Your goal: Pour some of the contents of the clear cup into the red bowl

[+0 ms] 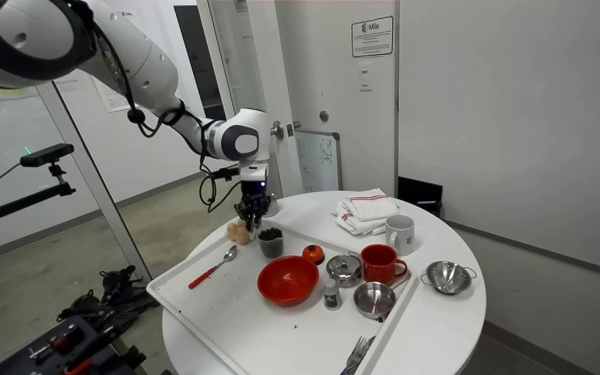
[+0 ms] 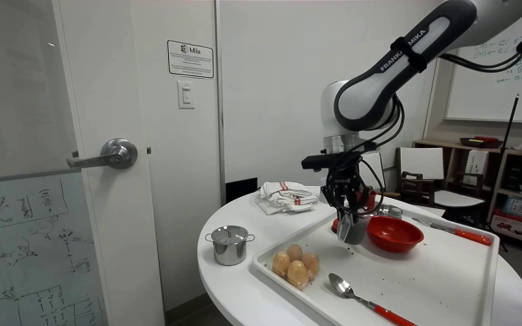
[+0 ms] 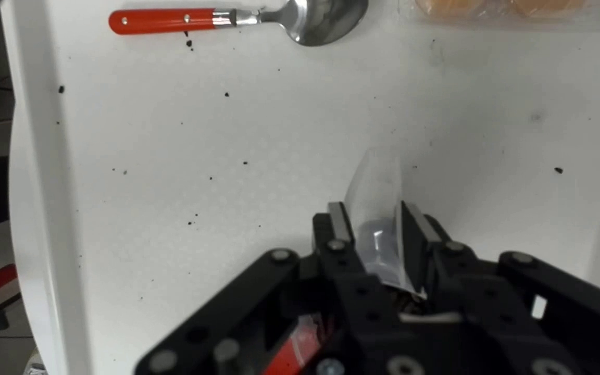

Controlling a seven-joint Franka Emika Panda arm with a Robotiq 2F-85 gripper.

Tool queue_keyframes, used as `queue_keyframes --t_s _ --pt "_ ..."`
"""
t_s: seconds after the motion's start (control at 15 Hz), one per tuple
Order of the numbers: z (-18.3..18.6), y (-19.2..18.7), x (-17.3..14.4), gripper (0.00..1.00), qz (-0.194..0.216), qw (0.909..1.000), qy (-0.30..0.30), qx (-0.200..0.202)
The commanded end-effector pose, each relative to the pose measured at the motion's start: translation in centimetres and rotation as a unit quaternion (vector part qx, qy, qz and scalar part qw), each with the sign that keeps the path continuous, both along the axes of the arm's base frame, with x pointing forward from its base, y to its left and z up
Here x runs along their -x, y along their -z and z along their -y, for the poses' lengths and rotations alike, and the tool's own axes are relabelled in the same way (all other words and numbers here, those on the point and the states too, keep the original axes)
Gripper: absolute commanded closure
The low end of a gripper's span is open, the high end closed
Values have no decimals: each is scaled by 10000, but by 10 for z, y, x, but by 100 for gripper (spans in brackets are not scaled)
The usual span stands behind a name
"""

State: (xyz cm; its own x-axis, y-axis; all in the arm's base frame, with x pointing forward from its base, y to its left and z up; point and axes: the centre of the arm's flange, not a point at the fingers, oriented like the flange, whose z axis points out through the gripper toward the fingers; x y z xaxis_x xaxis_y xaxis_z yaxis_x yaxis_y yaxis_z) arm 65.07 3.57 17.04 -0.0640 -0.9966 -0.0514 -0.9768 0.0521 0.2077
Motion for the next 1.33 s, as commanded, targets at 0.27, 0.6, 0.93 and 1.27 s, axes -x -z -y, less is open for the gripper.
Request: queue_keyframes --t_s 0.27,0.6,0.93,1.27 --pt "25 -61 24 89 135 9987 -102 -481" --pt "65 -61 30 89 -143 9925 -344 -1167" --pt "88 -48 39 90 -403 9803 -596 -1839" --pt "89 -39 42 72 -517 9823 -479 -1738"
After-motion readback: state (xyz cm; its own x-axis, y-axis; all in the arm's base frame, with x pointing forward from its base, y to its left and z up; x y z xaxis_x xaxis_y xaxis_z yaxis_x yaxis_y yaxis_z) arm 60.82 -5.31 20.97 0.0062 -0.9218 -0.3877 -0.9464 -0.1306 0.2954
